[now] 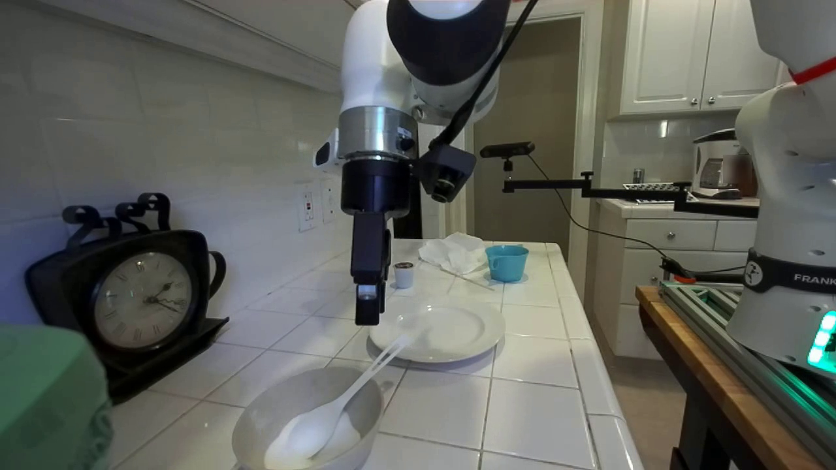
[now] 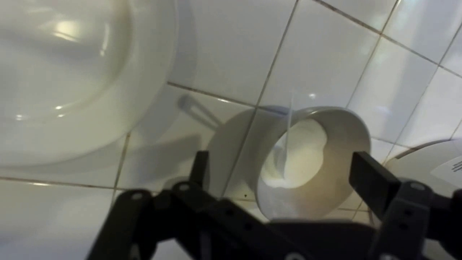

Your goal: Use the white spoon to stir the contents in the grey bowl.

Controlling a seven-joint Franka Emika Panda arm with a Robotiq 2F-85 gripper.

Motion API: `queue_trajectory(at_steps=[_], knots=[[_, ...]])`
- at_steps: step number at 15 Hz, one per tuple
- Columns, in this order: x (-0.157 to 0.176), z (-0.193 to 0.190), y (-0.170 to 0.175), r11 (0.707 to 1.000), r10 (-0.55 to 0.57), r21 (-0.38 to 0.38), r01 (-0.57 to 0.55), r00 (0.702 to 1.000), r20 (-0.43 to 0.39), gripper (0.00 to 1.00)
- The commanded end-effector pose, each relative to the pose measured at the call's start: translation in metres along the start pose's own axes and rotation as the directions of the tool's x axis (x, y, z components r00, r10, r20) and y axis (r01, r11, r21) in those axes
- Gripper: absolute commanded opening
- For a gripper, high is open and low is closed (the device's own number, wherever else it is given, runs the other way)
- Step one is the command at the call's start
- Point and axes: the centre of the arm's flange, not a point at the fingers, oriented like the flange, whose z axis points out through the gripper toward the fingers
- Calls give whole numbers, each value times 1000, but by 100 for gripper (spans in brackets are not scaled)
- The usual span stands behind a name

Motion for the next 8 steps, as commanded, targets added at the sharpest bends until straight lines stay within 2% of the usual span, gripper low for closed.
queue_trajectory(at_steps=[1, 4, 8], knots=[[-23, -17, 3, 998, 23, -50, -30, 991, -135, 100], [-36, -48, 2, 995, 31, -85, -50, 978, -206, 100], [-66, -93, -2, 988, 50, -136, -78, 979, -195, 100]])
